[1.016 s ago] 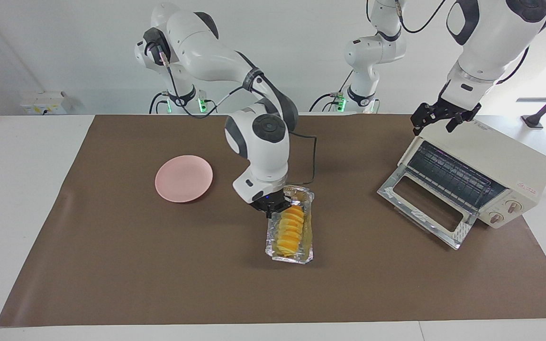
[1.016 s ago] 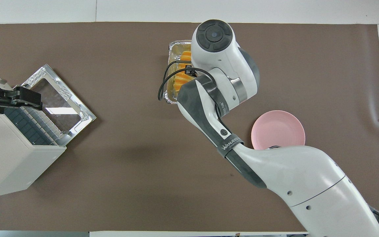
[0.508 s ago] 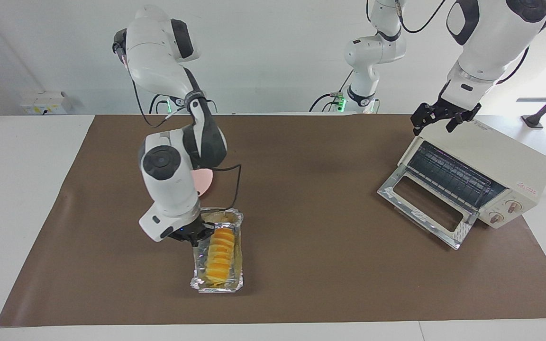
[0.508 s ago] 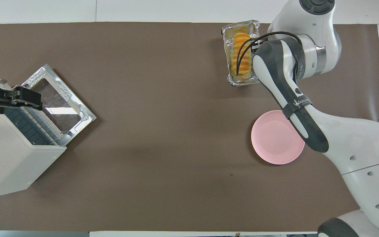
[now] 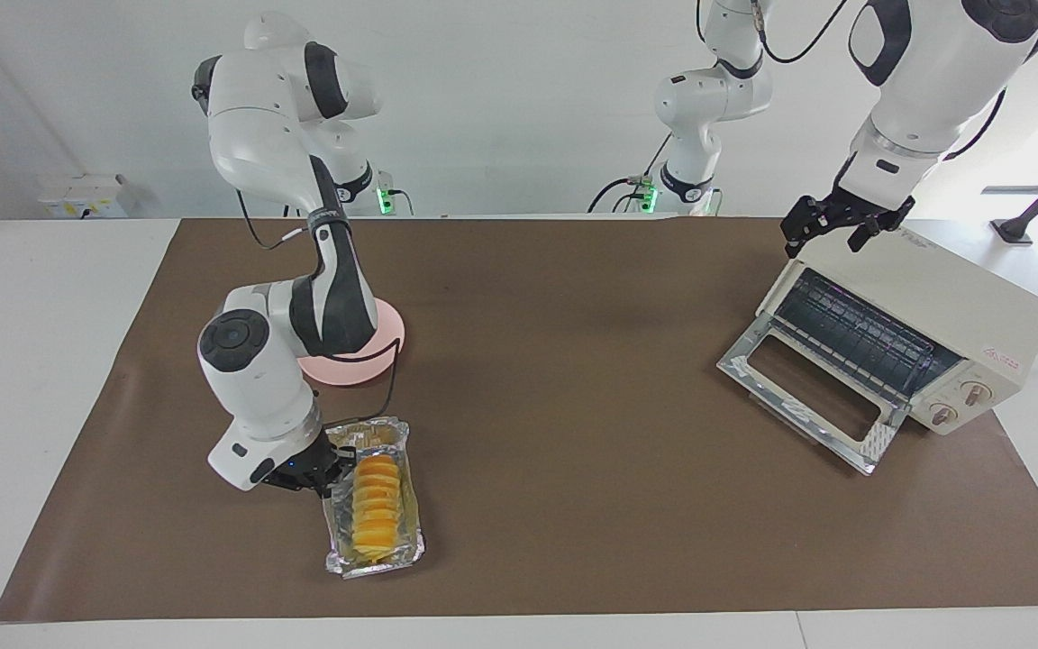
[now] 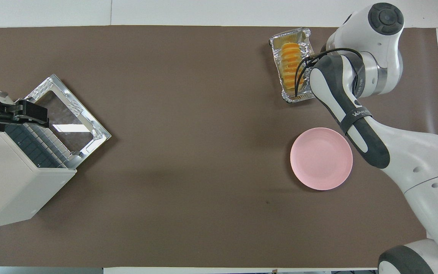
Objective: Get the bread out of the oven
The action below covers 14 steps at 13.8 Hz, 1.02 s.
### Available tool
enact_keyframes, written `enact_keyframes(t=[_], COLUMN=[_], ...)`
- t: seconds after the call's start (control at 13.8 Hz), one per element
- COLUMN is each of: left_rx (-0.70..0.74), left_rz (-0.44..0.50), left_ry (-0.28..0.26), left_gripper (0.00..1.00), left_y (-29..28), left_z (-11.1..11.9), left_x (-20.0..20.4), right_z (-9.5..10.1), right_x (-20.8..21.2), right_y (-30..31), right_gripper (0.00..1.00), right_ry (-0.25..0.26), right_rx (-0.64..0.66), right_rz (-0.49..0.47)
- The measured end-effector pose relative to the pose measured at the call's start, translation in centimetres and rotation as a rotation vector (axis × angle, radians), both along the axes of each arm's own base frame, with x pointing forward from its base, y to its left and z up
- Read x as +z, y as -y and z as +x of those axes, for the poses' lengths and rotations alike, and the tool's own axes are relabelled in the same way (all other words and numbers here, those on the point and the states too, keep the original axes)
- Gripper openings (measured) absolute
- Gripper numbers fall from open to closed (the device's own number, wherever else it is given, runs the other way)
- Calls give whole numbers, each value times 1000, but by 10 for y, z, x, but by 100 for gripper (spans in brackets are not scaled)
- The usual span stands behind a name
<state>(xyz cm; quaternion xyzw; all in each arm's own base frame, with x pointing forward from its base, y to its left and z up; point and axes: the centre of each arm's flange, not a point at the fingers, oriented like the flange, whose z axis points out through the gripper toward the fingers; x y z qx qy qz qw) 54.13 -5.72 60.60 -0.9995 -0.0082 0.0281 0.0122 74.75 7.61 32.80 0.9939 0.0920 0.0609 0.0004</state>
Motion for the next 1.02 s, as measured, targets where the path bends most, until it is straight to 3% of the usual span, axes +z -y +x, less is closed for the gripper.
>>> enact_keyframes(t=[0.07, 0.36, 0.44, 0.65, 1.02], left_rx=[0, 0, 0, 0, 0], left_rz=[0, 0, 0, 0, 0], left_ry=[0, 0, 0, 0, 0], left_gripper=[100, 100, 100, 100, 100], left_y=[0, 0, 0, 0, 0], left_z=[0, 0, 0, 0, 0], left_x=[0, 0, 0, 0, 0], right_z=[-2, -11, -13, -20, -18], right_x=[-3, 18, 31, 51, 31], right_y=[2, -2, -7, -39, -51], right_gripper=[7, 54, 60, 58, 55], right_ry=[-9, -42, -40, -23, 12], right_rx=[6, 20, 28, 69, 78], right_rz=[-2, -9, -9, -9, -10])
